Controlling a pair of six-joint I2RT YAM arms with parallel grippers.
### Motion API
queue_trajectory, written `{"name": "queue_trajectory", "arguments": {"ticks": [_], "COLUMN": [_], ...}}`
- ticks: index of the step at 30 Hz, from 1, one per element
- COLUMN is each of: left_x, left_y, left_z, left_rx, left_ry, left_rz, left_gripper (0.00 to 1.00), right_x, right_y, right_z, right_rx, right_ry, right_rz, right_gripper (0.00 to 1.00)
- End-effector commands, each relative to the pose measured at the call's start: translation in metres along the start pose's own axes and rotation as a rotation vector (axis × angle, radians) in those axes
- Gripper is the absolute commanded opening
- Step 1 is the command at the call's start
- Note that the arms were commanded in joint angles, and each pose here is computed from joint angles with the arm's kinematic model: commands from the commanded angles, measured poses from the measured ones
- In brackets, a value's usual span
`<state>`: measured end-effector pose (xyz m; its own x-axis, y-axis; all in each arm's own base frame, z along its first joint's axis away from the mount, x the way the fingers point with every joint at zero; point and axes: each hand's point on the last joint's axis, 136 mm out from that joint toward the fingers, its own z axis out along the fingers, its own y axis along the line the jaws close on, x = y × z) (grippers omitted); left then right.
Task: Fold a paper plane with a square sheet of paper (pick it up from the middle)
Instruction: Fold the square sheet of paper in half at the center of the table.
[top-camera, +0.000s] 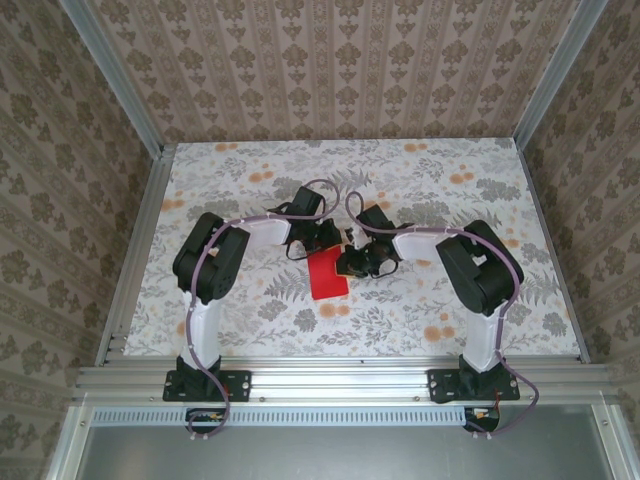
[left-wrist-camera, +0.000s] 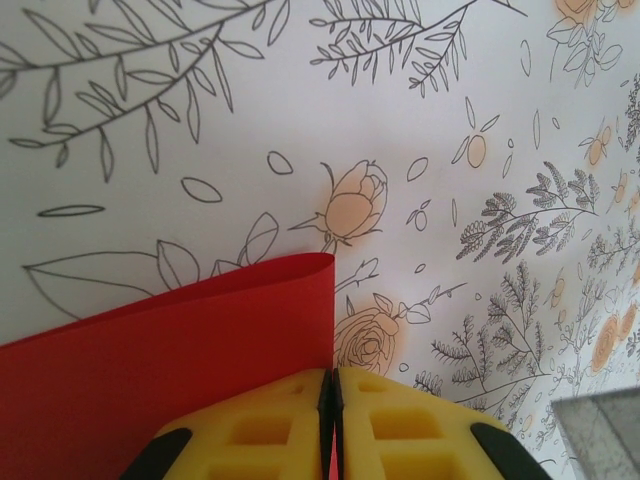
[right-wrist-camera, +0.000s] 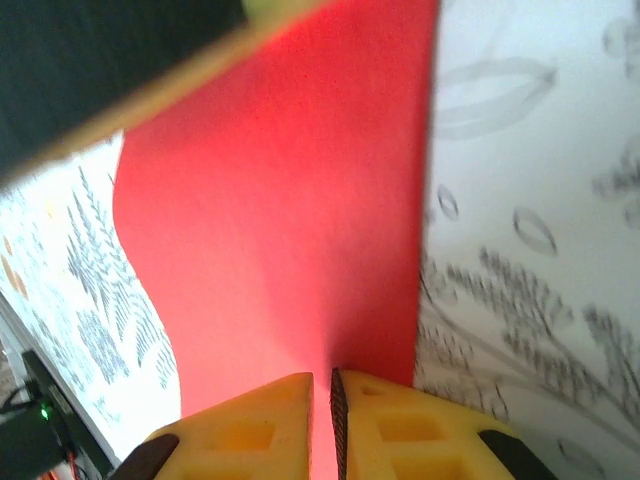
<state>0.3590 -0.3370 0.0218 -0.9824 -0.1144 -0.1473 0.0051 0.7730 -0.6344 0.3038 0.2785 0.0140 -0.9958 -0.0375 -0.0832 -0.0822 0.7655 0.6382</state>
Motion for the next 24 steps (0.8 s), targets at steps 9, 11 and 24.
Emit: {"name": "queue_trajectory", "arguments": {"ticks": [9,11,24], "left_x": [0.007,0.007,0.005], "left_y": [0.037,0.037,0.022], "left_z": [0.001,0.001,-0.005], "left_rx": [-0.115,-0.112,-0.070], "left_ry": [0.018,0.021,0.025], "left_rz": [-0.041,-0.039,-0.027], "left_gripper": [0.14,0.14,0.12], "right_x": [0.074,0.068,-0.022], "right_y": [-0.027,-0.023,0.022], "right_z": [-0.014,-0.018,-0.018], "right_rx": [0.082,0.079,-0.039], "right_ry": [0.216,0.190,-0.121], "right_rz": [0.040,0.025,0.056], "right_gripper": [0.16,0.16,0.17]}}
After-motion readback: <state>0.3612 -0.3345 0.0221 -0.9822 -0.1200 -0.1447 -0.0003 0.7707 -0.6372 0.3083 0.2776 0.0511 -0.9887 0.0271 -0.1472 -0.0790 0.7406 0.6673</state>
